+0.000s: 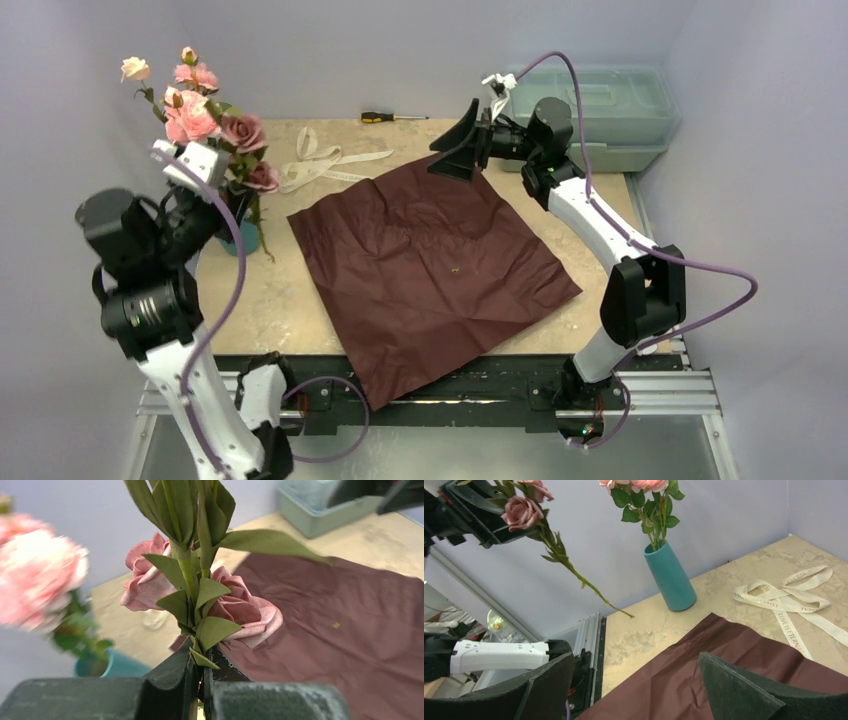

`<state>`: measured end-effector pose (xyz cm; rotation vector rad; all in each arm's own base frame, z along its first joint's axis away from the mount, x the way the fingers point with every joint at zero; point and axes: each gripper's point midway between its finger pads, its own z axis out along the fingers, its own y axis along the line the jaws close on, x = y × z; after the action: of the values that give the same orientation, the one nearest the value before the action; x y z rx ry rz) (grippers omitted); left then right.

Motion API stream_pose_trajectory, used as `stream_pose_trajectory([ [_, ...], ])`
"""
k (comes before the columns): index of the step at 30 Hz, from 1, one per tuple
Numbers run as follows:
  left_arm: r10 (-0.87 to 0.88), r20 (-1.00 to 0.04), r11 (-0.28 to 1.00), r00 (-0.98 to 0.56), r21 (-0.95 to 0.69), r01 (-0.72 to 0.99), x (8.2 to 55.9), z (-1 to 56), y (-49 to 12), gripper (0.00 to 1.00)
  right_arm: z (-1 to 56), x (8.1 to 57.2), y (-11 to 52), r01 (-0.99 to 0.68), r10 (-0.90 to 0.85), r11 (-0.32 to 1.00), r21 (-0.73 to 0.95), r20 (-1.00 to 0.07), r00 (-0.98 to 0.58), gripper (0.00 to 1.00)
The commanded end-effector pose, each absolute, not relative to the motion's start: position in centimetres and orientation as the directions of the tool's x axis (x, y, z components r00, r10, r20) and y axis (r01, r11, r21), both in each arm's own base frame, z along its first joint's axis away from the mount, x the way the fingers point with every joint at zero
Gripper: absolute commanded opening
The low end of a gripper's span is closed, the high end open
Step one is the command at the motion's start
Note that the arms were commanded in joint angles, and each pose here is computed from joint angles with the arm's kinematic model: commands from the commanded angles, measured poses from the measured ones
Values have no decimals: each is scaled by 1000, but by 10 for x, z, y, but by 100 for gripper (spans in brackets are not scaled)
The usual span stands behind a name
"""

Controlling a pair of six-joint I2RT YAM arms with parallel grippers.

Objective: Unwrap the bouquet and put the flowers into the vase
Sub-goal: Insert the fake flower into the vase.

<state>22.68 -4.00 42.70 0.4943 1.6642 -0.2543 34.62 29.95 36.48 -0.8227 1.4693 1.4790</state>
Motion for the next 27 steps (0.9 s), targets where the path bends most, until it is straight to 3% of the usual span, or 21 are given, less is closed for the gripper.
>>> stream_pose_trajectory([
  [1, 111, -990, 982, -83, 96, 165, 203, 435, -3, 0, 378, 339, 298, -934, 110, 47, 353, -932, -346, 98],
  [7, -4, -1000, 972, -21, 1, -234, 196, 464, 60, 0, 373, 332, 297, -933, 88, 19, 358, -931, -355, 98],
  [12, -21, -998, 891, 65, -48, -452, 192, 495, 104, 0, 374, 333, 298, -941, 65, 14, 338, -939, -337, 98],
  [27, -89, -969, 859, 230, -191, -475, 253, 582, 156, 0, 376, 354, 301, -940, 44, 32, 340, -940, -338, 98],
])
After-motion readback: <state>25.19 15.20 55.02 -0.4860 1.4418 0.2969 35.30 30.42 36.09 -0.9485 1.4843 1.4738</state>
